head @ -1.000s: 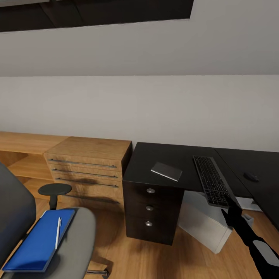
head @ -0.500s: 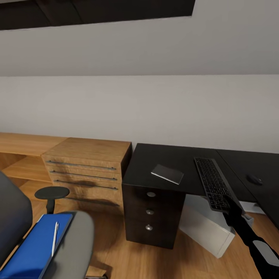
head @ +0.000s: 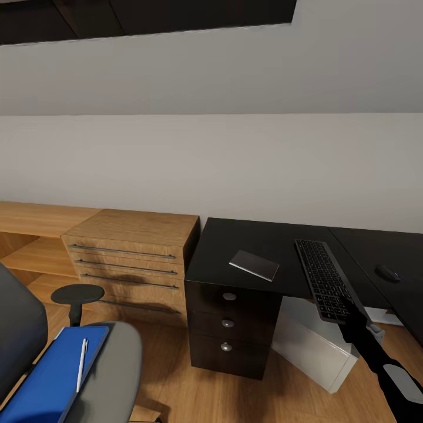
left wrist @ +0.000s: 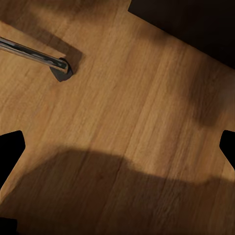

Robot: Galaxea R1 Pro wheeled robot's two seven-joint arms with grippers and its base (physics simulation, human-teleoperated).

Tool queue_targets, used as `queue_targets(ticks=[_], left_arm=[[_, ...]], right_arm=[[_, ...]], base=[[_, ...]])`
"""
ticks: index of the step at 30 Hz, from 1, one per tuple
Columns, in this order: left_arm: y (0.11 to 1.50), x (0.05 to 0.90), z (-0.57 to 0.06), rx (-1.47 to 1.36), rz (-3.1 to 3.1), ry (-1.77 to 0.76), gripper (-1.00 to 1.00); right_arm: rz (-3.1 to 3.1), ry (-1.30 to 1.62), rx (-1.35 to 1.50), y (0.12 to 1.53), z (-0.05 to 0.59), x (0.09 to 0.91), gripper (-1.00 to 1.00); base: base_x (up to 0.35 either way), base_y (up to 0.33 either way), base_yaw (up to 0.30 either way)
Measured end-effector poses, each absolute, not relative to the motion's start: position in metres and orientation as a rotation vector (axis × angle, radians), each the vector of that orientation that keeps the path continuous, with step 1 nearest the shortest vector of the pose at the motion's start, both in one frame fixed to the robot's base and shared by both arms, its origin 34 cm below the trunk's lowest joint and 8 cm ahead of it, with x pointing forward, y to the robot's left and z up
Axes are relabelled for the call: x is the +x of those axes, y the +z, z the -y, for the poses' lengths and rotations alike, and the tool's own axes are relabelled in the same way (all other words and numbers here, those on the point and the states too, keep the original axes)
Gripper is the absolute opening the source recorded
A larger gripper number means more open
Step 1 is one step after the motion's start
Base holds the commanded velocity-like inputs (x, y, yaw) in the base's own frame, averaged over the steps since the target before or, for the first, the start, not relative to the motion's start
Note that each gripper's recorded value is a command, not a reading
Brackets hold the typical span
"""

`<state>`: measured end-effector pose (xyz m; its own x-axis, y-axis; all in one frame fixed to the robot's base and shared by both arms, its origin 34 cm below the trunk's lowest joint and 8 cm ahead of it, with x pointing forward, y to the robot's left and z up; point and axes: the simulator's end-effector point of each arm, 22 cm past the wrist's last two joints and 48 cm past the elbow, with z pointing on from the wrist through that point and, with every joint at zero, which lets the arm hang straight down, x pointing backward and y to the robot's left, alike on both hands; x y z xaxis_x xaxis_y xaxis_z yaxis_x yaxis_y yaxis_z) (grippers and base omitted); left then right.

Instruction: In the bedroom, organize the workspace by keeping the computer under the desk, ensuring the monitor is on the desk, placing the keyboard on the desk next to the monitor, placing the mouse on the desk next to the keyboard, moving the folder from the swivel chair onto the desk next to the mouse, stacking the notebook on top of the folder with the pen on top of the notebook, and positioning the swivel chair next to the desk.

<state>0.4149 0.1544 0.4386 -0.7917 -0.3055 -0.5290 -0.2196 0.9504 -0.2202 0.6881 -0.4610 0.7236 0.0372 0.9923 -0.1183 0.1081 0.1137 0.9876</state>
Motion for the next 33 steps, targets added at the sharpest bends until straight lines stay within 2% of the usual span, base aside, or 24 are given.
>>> queue_targets(ticks=[1,33], left_arm=[[0.439,0.415,-0.154,-0.371,-2.516,-0.196,1.0],[0.476,0.418,-0.154,-0.368,-2.517,-0.197,1.0]], right_arm=[[-1.307,1.039,1.219,0.724,0.461,0.688,-1.0],[-1.319,1.03,1.211,0.761,0.461,0.692,-1.0]], base=[[0.0,0.0,0.0],[0.0,0.0,0.0]])
